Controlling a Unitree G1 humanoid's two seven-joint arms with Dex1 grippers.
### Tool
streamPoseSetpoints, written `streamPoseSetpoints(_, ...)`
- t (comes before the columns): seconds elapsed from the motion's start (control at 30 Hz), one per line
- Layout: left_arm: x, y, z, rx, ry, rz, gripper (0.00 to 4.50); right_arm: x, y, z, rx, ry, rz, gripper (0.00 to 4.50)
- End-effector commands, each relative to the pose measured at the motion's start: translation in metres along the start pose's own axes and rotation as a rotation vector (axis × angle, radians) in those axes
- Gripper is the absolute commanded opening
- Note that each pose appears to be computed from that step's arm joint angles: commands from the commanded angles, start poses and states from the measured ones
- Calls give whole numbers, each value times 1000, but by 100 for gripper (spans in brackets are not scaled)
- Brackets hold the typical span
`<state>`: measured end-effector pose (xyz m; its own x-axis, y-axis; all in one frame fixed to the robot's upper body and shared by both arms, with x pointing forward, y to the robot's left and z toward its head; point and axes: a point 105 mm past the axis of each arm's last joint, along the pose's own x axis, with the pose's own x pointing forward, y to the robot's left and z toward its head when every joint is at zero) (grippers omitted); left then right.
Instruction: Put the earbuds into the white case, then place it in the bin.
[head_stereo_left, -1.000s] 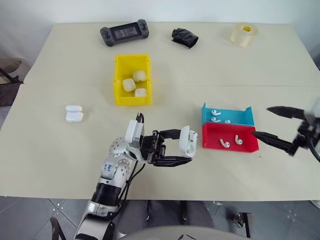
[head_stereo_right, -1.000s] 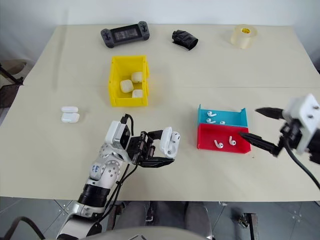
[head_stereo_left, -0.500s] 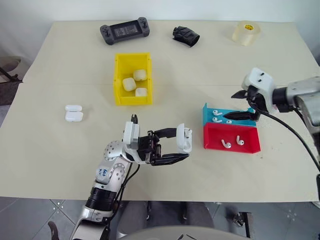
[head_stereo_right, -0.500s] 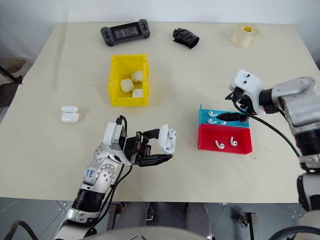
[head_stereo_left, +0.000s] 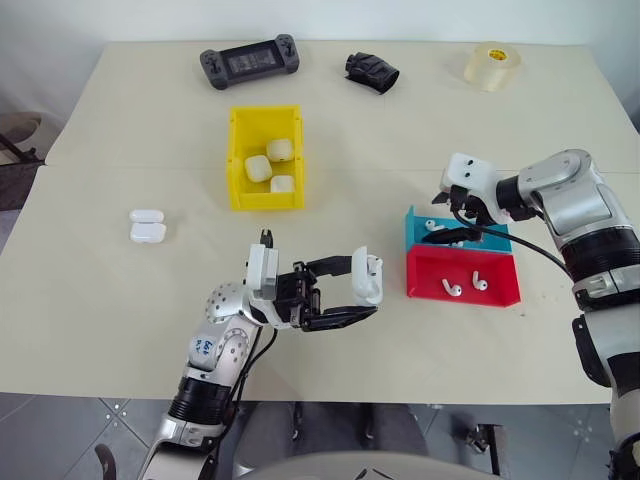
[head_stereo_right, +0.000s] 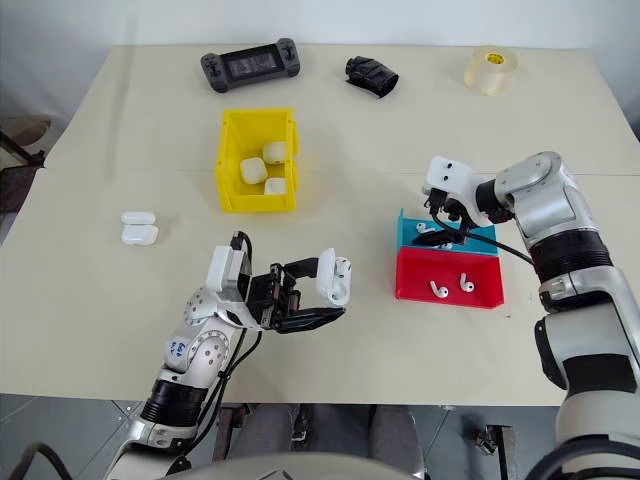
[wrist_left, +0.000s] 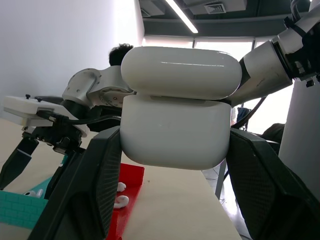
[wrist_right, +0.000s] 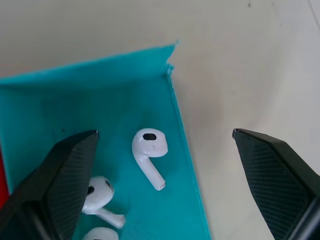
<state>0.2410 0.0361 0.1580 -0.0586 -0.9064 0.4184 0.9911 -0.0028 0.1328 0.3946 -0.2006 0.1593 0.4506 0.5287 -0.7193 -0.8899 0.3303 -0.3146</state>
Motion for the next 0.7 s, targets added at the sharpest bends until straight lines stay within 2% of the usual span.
streamPoseSetpoints(0.03,5,-4,11,49,-21,-24,277,-5,-6,3,-24,-4,-18,387)
streamPoseSetpoints(0.2,4,-3,12,51,-18,-24,277,-5,-5,1,-23,6,-5,222)
streamPoseSetpoints(0.7,4,0,14,63,-21,-20,277,-4,-1,-5,-30,28,26,222)
